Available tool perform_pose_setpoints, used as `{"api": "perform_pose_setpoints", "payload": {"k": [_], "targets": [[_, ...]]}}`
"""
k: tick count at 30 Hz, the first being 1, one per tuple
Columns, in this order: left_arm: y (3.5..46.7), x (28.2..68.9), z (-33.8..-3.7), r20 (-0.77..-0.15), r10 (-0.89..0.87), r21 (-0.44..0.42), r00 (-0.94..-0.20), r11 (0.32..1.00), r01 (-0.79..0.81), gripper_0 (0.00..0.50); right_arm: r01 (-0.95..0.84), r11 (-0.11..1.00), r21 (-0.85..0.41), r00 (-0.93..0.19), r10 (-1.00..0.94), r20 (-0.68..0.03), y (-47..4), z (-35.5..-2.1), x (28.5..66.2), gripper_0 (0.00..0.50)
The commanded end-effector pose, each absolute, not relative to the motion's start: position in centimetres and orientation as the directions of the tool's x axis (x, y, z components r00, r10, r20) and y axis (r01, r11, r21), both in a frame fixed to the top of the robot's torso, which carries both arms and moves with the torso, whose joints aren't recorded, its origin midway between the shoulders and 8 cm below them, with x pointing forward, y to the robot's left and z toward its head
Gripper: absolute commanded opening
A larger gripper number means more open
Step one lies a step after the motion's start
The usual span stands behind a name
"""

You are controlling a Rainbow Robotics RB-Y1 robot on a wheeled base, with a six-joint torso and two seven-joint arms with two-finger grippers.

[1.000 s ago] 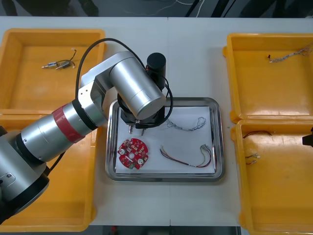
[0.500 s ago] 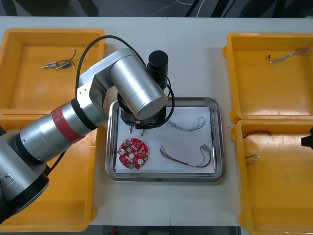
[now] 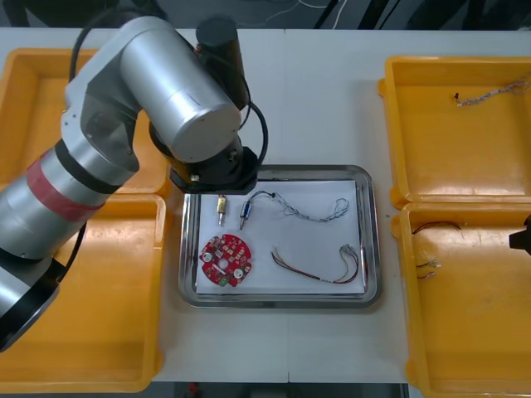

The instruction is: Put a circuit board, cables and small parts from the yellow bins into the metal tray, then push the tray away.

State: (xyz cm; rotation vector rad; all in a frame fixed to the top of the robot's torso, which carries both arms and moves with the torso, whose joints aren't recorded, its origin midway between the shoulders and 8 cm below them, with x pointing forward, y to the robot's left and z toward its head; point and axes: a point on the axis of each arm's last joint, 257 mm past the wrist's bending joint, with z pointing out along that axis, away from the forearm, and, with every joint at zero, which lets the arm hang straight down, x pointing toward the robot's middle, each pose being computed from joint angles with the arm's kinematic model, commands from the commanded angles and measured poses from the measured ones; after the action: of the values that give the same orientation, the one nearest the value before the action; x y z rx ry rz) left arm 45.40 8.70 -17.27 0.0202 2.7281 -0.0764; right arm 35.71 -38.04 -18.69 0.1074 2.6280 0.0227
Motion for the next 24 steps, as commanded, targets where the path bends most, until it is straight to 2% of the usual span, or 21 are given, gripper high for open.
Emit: {"api": "perform_pose_setpoints", "payload": {"k": [1,4,13,19,24], "targets": [[12.3,45.3,-14.5,-0.443,0.001,-0.059,-0.897,0.998,0.030,0.500,0.056,0.998,0.006,-0.880,0.052,-0.473,-38.5,-18.6,35.1,0.500],[13.9,45.3,-13.6,-0.466,0.002,-0.064,-0.885,0.997,0.037,0.500,0.045,0.999,-0.004,-0.882,0.038,-0.470,-38.6,-18.4,35.1,0.500],[19.9,44.3,-13.0,-0.472,0.007,-0.071,-0.882,0.996,0.046,0.500,-0.035,0.998,-0.046,-0.872,-0.052,-0.487,-37.3,-16.8,35.7,0.500],[24.4,42.4,-13.1,-0.468,0.024,-0.055,-0.884,0.997,0.056,0.500,-0.162,0.983,-0.084,-0.854,-0.182,-0.488,-34.1,-16.0,36.5,0.500],[27.4,40.9,-13.3,-0.461,0.038,-0.040,-0.887,0.997,0.064,0.500,-0.271,0.960,-0.067,-0.830,-0.268,-0.489,-30.6,-15.5,37.1,0.500]]}}
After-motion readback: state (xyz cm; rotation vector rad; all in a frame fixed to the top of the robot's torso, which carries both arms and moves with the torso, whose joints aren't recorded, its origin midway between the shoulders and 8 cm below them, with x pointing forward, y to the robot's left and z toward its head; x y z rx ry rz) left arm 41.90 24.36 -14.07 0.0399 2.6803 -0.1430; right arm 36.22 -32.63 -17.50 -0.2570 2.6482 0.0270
